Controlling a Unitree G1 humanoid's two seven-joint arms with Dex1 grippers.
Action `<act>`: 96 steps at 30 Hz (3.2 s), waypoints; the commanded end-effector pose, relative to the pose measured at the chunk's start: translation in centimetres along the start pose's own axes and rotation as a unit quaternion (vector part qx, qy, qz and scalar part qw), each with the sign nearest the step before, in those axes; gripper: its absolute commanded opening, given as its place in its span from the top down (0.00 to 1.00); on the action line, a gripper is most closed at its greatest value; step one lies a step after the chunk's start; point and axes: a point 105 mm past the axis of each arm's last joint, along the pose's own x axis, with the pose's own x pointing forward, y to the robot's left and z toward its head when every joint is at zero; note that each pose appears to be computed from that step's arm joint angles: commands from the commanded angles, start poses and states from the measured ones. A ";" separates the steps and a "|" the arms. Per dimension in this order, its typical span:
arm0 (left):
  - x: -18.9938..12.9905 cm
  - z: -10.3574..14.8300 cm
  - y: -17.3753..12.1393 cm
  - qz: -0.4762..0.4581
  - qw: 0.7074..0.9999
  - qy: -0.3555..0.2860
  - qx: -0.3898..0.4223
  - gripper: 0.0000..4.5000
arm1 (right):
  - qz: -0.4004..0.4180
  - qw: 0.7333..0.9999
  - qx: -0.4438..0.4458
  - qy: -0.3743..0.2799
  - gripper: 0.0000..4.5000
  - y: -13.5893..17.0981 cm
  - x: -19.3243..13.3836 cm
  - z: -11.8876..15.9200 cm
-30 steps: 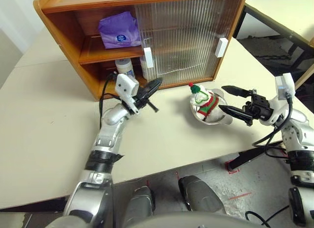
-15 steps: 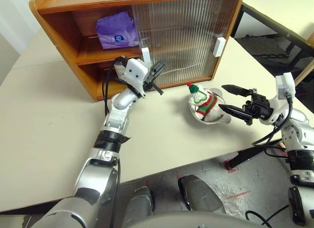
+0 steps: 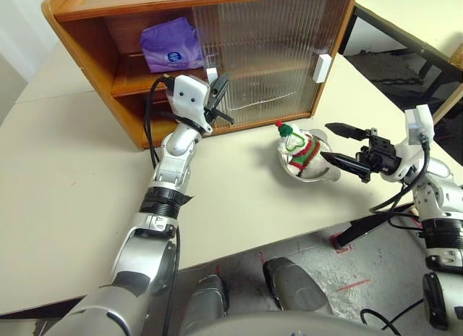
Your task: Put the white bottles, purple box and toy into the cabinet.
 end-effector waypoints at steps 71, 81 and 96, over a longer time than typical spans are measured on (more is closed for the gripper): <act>-11.8 0.4 10.5 0.078 0.990 0.091 0.070 0.44 | 0.029 1.000 0.004 0.008 0.00 -0.8 0.8 -0.2; -14.6 0.6 4.0 -0.119 0.982 0.083 -0.118 0.00 | -0.040 0.998 0.038 -0.016 0.39 -2.9 0.0 1.4; -18.6 0.6 2.7 -0.155 0.964 0.086 -0.199 0.00 | -0.175 0.984 -0.032 0.032 0.99 -7.5 -0.3 2.1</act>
